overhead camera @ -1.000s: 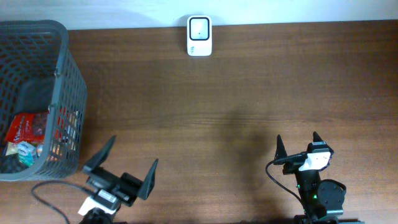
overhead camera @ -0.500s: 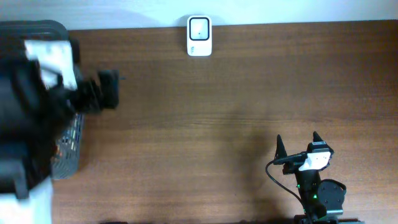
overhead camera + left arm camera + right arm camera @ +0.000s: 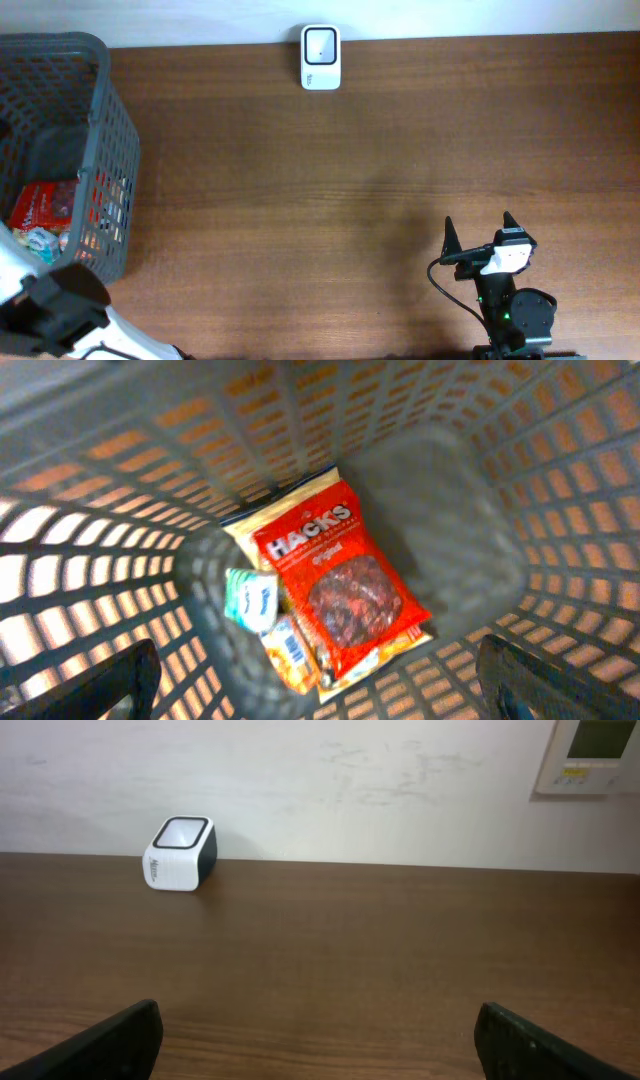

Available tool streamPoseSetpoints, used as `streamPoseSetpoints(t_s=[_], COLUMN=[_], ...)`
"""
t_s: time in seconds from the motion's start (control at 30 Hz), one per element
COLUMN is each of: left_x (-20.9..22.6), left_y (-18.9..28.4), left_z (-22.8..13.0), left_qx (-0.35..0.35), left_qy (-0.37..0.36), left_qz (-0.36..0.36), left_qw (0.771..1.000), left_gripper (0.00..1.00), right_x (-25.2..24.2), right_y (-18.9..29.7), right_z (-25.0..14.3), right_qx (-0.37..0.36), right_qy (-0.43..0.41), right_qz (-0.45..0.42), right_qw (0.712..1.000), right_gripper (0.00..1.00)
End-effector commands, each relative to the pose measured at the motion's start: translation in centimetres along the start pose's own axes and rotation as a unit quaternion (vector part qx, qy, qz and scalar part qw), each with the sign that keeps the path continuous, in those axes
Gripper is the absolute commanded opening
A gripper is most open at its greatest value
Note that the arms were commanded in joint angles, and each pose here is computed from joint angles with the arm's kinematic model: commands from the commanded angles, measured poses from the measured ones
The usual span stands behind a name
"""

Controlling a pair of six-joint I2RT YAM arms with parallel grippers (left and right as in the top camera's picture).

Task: Scan the item barcode
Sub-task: 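Grasp the red Hacks candy bag in the basket with the left gripper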

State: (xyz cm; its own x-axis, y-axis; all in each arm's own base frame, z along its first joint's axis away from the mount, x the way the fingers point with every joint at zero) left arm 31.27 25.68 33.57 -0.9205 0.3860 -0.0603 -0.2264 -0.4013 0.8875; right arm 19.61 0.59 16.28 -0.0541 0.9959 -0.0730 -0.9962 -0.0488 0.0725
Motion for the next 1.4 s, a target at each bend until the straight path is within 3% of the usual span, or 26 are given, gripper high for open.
streamPoseSetpoints(t_s=[0.0, 0.13, 0.37, 0.6, 0.63, 0.67, 0.73, 0.77, 0.83, 0.9, 1.03, 1.07, 1.17, 1.27, 1.37], left_x=[-3.0, -4.9, -3.9, -3.7, -3.7, -3.8, -3.8, -4.0, -4.6, -5.2, -6.7, -7.0, -7.4, -9.2, -12.3], left_y=[-3.8, -8.3, -16.9, -21.7, -21.7, -21.7, -21.4, -20.6, -17.7, -13.1, -2.0, 2.6, 11.8, 21.3, 24.4], left_z=[-1.6, -3.4, -8.3, -10.6, -10.6, -10.5, -10.3, -9.8, -7.7, -4.9, -1.6, -0.9, -1.1, -5.9, -13.0], left_qx=[0.041, 0.092, 0.174, 0.170, 0.168, 0.167, 0.166, 0.164, 0.145, 0.110, 0.050, 0.016, -0.039, -0.022, 0.021], left_qy=[-0.031, -0.059, -0.068, -0.068, -0.071, -0.079, -0.081, -0.080, -0.075, -0.066, -0.040, -0.033, -0.041, -0.112, -0.209], left_qz=[0.018, 0.042, 0.098, 0.091, 0.090, 0.087, 0.086, 0.084, 0.072, 0.048, -0.085, -0.147, -0.294, -0.472, -0.498], left_qw=[0.999, 0.993, 0.977, 0.979, 0.979, 0.979, 0.979, 0.980, 0.984, 0.991, 0.994, 0.988, 0.954, 0.874, 0.841], left_gripper=[0.99, 0.99, 0.99, 0.99, 0.96, 0.76, 0.45, 0.31, 0.31, 0.03, 0.00, 0.00, 0.00, 0.00, 0.00], right_x=[-0.1, -0.1, -0.1, -0.1, -0.1, -0.1, -0.1, -0.1, -0.1, -0.1, -0.1, -0.1, -0.1, -0.1, -0.1], right_y=[0.0, 0.0, 0.0, 0.0, 0.0, 0.0, 0.0, 0.0, 0.0, 0.0, 0.0, 0.0, 0.0, 0.0, 0.0], right_z=[-0.2, -0.2, -0.2, -0.2, -0.2, -0.2, -0.2, -0.2, -0.2, -0.2, -0.2, -0.2, -0.2, -0.2, -0.2], right_qx=[0.001, 0.001, 0.001, 0.001, 0.001, 0.001, 0.001, 0.001, 0.001, 0.001, 0.001, 0.001, 0.001, 0.001, 0.001], right_qy=[0.000, 0.000, 0.000, 0.000, 0.000, 0.000, 0.000, 0.000, 0.000, 0.000, 0.000, 0.000, 0.000, 0.000, 0.000], right_qz=[-0.002, -0.002, -0.002, -0.002, -0.002, -0.002, -0.002, -0.002, -0.002, -0.002, -0.002, -0.002, -0.002, -0.002, -0.002], right_qw=[1.000, 1.000, 1.000, 1.000, 1.000, 1.000, 1.000, 1.000, 1.000, 1.000, 1.000, 1.000, 1.000, 1.000, 1.000], right_gripper=[0.98, 0.98, 0.99, 0.98, 0.99, 0.99, 0.98, 0.99, 0.99, 0.99, 0.98, 0.99, 0.98, 0.99, 0.98])
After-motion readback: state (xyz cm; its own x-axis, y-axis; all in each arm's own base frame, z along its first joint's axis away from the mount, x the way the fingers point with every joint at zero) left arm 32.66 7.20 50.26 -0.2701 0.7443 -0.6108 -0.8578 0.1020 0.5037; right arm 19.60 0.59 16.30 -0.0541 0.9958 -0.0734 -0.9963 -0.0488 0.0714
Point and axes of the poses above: each gripper's point midway between its finger pads, its own y axis back along the fingers, its own x axis along the line the jaws close on, z = x × y, the point moved 5 cm from there along y, back along the fingers, and after that the axes turned 4 degrees about y, right-handed, at the moved point
